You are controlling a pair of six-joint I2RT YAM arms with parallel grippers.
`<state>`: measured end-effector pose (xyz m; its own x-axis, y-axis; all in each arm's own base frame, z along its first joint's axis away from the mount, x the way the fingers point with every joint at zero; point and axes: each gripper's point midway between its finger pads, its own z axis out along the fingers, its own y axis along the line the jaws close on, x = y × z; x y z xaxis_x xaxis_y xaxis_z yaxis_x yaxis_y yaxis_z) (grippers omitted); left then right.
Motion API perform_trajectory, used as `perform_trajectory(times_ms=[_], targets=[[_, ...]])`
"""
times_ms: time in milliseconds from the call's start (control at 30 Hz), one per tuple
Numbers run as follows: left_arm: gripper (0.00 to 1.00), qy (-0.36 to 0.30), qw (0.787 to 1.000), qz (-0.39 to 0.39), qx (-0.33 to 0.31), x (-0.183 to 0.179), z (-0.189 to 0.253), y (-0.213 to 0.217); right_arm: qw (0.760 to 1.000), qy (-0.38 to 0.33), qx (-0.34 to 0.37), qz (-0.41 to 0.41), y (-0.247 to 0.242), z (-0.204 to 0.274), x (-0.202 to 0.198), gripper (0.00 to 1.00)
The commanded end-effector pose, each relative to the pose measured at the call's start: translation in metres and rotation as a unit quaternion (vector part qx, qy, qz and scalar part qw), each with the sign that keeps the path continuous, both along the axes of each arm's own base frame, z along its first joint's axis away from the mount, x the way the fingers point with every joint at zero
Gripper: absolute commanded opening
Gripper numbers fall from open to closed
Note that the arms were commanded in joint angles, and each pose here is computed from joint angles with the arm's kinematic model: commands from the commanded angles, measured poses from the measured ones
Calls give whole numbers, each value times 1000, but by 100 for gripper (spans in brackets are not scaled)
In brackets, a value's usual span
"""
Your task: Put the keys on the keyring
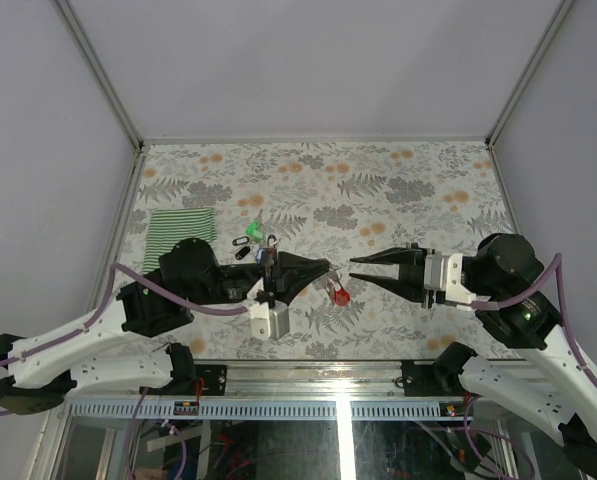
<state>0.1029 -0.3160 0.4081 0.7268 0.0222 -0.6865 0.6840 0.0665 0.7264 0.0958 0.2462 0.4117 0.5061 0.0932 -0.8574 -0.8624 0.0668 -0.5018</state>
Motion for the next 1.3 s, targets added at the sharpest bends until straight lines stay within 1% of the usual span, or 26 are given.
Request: perform_trajectory(times_ms=[0,233,500,700,833,1000,1267], targets=[[0,-81,996,44,-19,10,27,3,997,-69,31,-7,-1,20,2,31],[0,-121,991,58,-13,11,27,1,995,-97,22,-24,-1,16,10,31],[0,-136,988,76,-21,16,31,2,993,-116,20,-23,0,16,11,29],[0,-104,989,98,-23,24,31,1,992,-120,26,-24,2,25,13,29],[0,-76,992,102,-24,25,30,-1,992,-121,15,-29,6,24,20,29],[0,-49,993,104,-9,26,26,-3,992,-119,4,-30,9,23,24,29],[0,-39,993,108,0,28,26,-4,993,-116,-13,-23,12,17,25,32]])
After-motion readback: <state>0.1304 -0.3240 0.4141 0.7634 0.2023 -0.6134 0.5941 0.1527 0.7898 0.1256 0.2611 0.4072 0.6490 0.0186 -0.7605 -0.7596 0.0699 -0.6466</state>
